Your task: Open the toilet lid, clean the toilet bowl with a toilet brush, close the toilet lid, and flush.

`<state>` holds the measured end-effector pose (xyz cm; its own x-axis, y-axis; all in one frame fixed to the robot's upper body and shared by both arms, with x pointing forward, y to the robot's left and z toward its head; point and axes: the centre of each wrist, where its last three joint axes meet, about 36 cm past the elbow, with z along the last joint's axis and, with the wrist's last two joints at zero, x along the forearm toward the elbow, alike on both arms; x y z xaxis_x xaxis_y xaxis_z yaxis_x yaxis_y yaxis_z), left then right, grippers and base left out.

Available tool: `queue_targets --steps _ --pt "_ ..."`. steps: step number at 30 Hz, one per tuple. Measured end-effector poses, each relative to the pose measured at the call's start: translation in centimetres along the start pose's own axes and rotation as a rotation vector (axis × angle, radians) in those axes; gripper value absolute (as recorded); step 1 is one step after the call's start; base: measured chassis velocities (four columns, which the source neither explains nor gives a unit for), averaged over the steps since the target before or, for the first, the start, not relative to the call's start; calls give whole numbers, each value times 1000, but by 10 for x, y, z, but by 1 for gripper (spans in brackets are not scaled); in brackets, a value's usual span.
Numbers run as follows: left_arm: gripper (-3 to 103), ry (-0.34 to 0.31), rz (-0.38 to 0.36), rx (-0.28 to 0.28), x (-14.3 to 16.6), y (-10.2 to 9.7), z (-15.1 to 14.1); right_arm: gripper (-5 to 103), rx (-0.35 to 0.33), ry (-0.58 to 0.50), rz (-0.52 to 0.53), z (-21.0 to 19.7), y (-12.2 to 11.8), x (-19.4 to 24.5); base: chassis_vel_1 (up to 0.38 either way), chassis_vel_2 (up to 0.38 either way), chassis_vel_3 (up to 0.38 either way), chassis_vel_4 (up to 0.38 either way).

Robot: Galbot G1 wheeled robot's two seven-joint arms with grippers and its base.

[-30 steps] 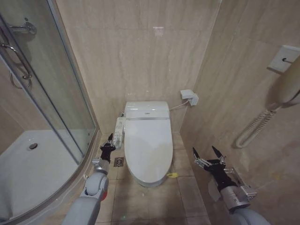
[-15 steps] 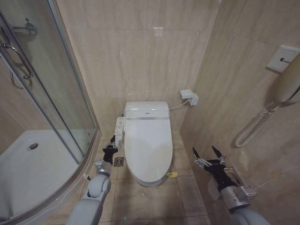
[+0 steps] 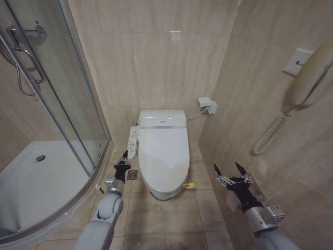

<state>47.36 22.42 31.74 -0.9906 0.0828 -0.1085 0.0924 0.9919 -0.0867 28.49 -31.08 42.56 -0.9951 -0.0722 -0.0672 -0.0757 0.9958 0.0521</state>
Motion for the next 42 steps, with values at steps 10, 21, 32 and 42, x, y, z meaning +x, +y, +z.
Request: queue_targets --steps 10,21,32,42 --pt "0 0 -1 5 0 -2 1 100 0 -1 0 0 0 0 -12 9 19 -12" --pt "0 0 -5 5 0 -1 1 100 0 0 0 0 0 0 124 -129 -132 136" --pt "0 3 0 -9 3 2 1 100 0 0 0 0 0 0 58 -62 -77 50" --pt "0 3 -16 -13 25 7 -8 100 0 0 0 0 0 0 -23 26 33 -22"
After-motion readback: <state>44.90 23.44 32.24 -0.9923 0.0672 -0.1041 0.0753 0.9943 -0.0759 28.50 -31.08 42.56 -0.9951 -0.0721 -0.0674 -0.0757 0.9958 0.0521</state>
